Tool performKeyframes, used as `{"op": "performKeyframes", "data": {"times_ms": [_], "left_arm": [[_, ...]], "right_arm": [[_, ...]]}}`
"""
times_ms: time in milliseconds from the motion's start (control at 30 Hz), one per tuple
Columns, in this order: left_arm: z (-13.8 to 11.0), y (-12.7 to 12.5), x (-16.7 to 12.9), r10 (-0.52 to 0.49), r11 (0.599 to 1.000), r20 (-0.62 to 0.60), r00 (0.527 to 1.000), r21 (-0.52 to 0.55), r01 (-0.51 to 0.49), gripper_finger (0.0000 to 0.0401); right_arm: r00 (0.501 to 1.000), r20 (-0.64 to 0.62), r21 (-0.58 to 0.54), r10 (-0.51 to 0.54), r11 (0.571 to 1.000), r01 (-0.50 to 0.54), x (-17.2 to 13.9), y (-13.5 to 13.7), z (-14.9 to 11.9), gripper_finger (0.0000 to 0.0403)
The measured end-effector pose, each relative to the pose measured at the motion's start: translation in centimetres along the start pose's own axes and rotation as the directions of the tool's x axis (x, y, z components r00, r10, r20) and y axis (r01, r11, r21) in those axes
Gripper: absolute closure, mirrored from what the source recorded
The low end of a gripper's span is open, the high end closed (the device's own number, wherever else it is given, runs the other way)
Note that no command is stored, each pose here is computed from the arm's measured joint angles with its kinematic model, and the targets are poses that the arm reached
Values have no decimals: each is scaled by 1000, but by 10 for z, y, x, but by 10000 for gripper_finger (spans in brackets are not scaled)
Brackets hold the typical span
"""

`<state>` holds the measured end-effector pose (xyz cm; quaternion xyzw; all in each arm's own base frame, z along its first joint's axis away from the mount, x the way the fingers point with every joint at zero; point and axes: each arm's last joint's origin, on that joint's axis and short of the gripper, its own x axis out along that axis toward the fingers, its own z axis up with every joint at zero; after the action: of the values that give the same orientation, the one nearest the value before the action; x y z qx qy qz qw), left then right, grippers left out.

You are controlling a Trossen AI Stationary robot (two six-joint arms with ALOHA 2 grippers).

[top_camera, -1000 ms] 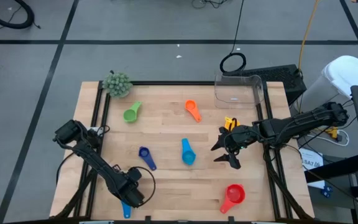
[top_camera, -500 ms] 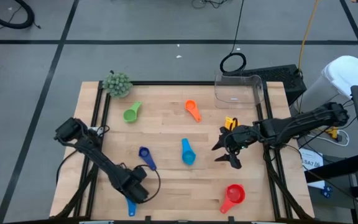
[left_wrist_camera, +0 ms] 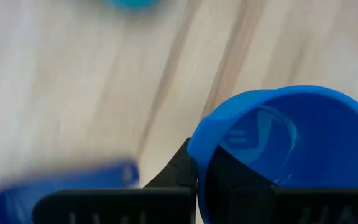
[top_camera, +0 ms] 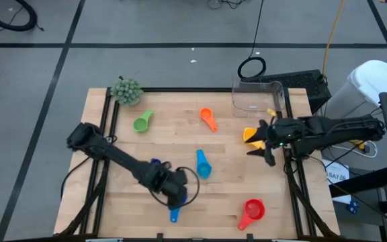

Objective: Nest measuring cups in basket
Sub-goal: Stack the blue measuring cup on top of the red measuring cup

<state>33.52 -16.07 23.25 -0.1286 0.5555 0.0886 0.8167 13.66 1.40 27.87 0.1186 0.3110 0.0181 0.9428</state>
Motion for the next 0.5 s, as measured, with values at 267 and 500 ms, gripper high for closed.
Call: {"op": "performKeyframes", "data": {"times_ms": [267,500], "left_arm": [[67,18,-42,29,990,286,958,123,-67,394],[97,64,-47,235,964,343,909,40,-264,394]], "right_arm": [[999,27,40,30,999,-31,2,5,3,167],[986,134,30,96,994,-101,28,17,23,167]]}}
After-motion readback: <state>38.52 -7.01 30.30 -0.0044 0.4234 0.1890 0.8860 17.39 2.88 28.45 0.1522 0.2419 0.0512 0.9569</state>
